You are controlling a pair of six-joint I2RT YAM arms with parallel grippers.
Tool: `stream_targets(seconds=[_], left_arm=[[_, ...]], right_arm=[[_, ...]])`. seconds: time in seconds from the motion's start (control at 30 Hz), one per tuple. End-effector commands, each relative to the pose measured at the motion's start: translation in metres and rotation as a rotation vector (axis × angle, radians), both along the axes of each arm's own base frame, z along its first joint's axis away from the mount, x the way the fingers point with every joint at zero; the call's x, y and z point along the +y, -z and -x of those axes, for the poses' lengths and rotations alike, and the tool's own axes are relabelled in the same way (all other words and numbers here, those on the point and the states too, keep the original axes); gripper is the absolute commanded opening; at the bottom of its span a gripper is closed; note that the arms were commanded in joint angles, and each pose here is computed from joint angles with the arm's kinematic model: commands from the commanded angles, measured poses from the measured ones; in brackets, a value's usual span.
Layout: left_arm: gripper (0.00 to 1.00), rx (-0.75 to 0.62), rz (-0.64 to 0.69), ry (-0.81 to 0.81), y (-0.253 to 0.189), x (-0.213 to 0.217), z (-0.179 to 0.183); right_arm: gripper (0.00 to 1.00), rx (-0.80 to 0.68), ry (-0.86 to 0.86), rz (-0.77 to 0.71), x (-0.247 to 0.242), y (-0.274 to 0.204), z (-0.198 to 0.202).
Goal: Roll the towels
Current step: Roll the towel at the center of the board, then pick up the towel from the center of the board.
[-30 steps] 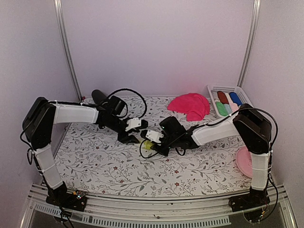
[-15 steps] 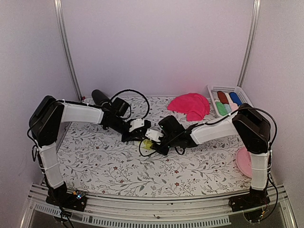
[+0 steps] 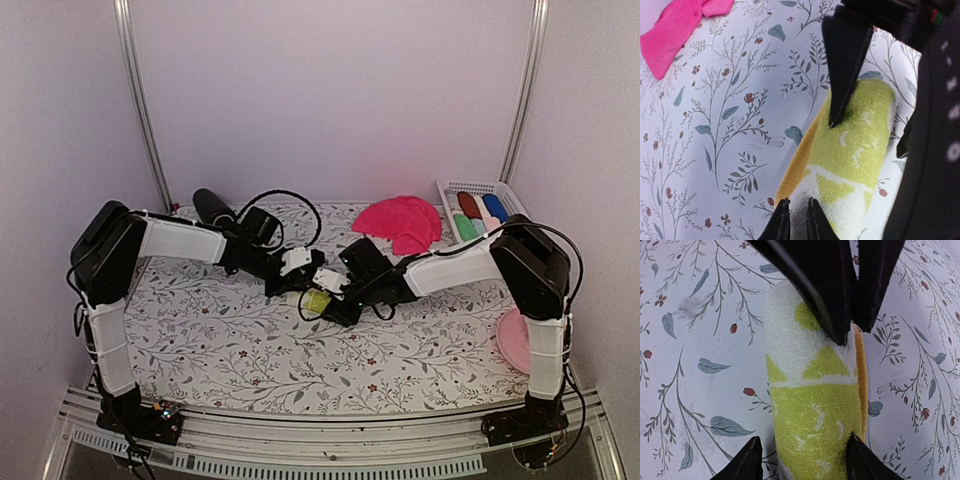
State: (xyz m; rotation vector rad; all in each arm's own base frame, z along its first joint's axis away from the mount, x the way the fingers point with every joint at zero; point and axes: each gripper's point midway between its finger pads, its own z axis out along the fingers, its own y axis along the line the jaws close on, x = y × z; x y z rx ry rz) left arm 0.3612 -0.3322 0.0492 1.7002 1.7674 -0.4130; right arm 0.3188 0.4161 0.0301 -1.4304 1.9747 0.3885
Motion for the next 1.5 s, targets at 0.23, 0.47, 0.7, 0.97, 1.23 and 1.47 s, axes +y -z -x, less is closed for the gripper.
stream_targets(seconds=[0.23, 0.47, 0.7, 0.97, 1.23, 1.47], left_arm=[[0.14, 0.016, -0.195, -0.045, 0.056, 0.025, 0.018], [0.19, 0.005, -0.18, -0.055, 0.047, 0.025, 0.022], [0.32, -0.066, -0.095, -0.105, 0.002, 0.023, 0.007], [0.77, -0.019, 0.049, 0.093, -0.031, 0.023, 0.053], [0.97, 0.084, 0.054, 0.259, -0.023, 0.024, 0.095], [0.93, 0.083, -0.097, 0.222, 0.016, 0.025, 0.088]], right_arm=[[0.64, 0.209, -0.01, -0.112, -0.009, -0.032, 0.024], [0.39, 0.206, -0.015, -0.069, -0.004, -0.008, 0.022], [0.26, 0.159, -0.011, -0.01, -0.002, 0.006, 0.027], [0.2, 0.032, -0.028, 0.049, 0.01, 0.003, 0.038], [0.2, -0.035, -0.006, 0.062, 0.011, -0.001, 0.041], [0.2, -0.064, -0.008, 0.059, 0.012, -0.008, 0.042]])
